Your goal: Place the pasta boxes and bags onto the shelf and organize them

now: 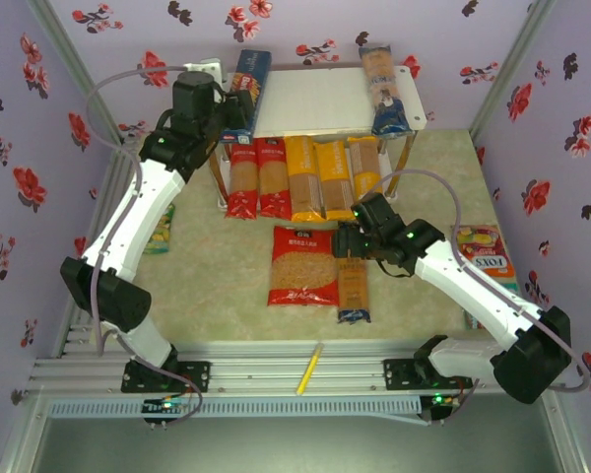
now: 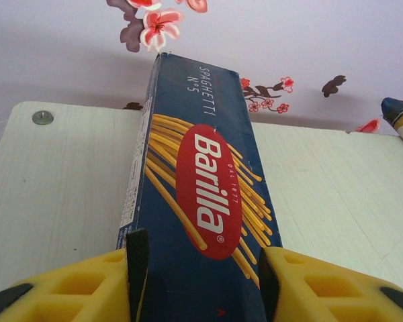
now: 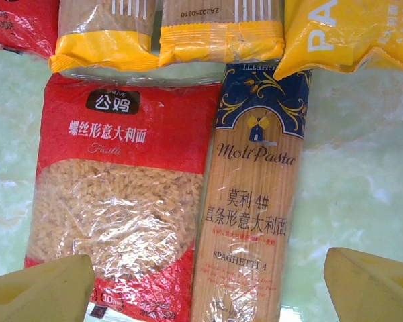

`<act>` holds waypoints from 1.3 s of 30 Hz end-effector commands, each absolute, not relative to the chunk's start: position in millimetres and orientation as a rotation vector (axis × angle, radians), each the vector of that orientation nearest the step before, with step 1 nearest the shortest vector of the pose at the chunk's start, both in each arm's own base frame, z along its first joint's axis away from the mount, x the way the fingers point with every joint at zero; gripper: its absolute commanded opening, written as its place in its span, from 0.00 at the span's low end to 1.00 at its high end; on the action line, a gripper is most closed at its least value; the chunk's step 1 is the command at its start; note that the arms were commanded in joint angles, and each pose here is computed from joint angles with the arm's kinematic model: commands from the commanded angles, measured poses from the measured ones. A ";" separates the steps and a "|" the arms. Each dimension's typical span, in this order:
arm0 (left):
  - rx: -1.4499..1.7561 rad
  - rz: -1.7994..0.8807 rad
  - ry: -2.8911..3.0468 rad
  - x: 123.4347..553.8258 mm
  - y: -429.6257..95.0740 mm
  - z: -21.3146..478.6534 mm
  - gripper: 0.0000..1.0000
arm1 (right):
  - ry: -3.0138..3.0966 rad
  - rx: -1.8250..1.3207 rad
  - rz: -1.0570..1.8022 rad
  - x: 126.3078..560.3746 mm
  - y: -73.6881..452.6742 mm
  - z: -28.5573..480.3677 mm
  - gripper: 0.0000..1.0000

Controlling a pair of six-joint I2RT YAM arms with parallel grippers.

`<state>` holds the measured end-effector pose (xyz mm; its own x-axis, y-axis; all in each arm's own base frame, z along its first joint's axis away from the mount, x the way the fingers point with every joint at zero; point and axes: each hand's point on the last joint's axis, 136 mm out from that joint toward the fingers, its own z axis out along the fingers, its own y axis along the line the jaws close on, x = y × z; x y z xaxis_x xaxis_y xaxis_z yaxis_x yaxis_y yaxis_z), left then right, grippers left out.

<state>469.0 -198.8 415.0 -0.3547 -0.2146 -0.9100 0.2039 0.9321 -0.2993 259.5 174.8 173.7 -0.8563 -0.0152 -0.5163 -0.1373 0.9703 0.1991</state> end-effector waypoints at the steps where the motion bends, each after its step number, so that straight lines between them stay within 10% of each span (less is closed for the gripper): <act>1: -0.009 -0.499 1.849 459.5 -206.4 428.6 0.48 | 2.604 -0.085 0.288 257.2 169.6 168.9 0.89; 24: -0.002 -0.575 1.845 453.1 -221.5 425.2 0.49 | 2.591 -0.078 0.290 251.5 163.9 171.8 0.89; 39: 0.060 -0.185 1.703 390.9 -138.7 496.4 0.54 | 2.620 -0.033 0.231 243.7 149.5 166.9 0.90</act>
